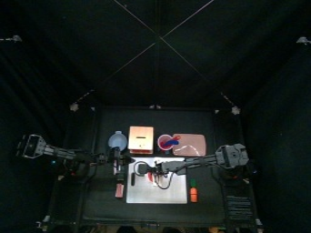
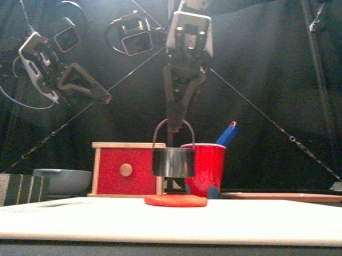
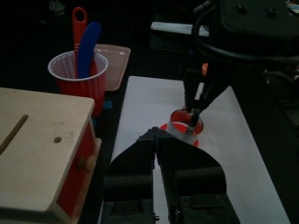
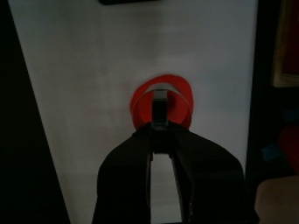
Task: Get the cutter from the drawer then cut the dough then place the extra dough in the bowl
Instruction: Cut the dough
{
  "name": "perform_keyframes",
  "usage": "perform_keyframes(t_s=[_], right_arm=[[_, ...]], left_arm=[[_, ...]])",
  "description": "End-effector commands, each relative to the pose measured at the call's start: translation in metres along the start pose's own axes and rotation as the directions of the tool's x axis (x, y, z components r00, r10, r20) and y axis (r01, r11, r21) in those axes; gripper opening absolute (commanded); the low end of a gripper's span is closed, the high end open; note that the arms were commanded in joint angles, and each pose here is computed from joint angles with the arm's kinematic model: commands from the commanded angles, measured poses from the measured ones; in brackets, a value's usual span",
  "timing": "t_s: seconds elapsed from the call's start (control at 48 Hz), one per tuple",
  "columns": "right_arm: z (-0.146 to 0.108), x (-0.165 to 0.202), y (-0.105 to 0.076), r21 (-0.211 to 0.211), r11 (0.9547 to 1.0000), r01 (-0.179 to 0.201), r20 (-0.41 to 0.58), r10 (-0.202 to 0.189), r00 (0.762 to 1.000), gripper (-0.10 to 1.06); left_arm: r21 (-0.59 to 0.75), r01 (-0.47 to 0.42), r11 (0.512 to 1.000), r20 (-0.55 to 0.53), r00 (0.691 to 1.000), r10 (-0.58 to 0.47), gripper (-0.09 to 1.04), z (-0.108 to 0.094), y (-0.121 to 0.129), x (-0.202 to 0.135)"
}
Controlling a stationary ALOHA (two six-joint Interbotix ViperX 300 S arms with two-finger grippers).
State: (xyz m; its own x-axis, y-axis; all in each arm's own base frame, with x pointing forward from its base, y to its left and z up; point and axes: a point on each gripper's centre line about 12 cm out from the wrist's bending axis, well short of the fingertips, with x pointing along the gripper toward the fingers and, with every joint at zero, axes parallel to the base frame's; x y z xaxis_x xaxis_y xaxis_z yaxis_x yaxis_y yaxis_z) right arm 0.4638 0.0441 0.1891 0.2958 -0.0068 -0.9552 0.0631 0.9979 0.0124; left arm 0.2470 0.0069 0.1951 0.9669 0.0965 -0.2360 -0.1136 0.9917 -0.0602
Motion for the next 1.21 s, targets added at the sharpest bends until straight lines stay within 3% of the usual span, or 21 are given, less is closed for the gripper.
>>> perform_keyframes(t_s=[0.021, 0.375, 0.583, 0.833, 1.042, 1.208], right_arm=[[0.005, -0.014, -0.001, 0.005, 0.9999, -0.009, 0.034, 0.008, 0.999, 0.48], [0.001, -0.009, -0.014, 0.019, 0.9998, 0.005, 0.051, -0.006, 0.999, 0.48], [0.001, -0.008, -0.021, 0.017, 0.9994, 0.031, 0.052, -0.032, 0.998, 0.49], [0.002, -0.018, -0.021, 0.02, 0.9994, 0.028, 0.075, -0.029, 0.997, 0.7], [0.004, -0.034, -0.016, 0.022, 0.9997, 0.007, 0.117, -0.01, 0.993, 0.74], [-0.004, -0.064, -0.005, 0.029, 0.9981, -0.054, 0.238, 0.046, 0.97, 0.74]], left_arm=[[0.0, -0.003, 1.0, 0.019, 1.0, 0.003, 0.4, 0.006, 0.0, 0.001], [-0.006, -0.008, 1.0, 0.022, 1.0, 0.008, 0.4, 0.007, 0.002, 0.002], [-0.009, -0.008, 1.0, 0.019, 1.0, 0.008, 0.4, 0.006, 0.002, 0.001], [-0.023, -0.014, 1.0, 0.017, 1.0, 0.014, 0.4, 0.006, 0.002, 0.002], [-0.04, -0.018, 0.999, 0.022, 1.0, 0.019, 0.4, 0.008, 0.002, 0.002], [-0.047, -0.014, 0.999, 0.037, 0.999, 0.016, 0.41, 0.014, 0.0, 0.004]])
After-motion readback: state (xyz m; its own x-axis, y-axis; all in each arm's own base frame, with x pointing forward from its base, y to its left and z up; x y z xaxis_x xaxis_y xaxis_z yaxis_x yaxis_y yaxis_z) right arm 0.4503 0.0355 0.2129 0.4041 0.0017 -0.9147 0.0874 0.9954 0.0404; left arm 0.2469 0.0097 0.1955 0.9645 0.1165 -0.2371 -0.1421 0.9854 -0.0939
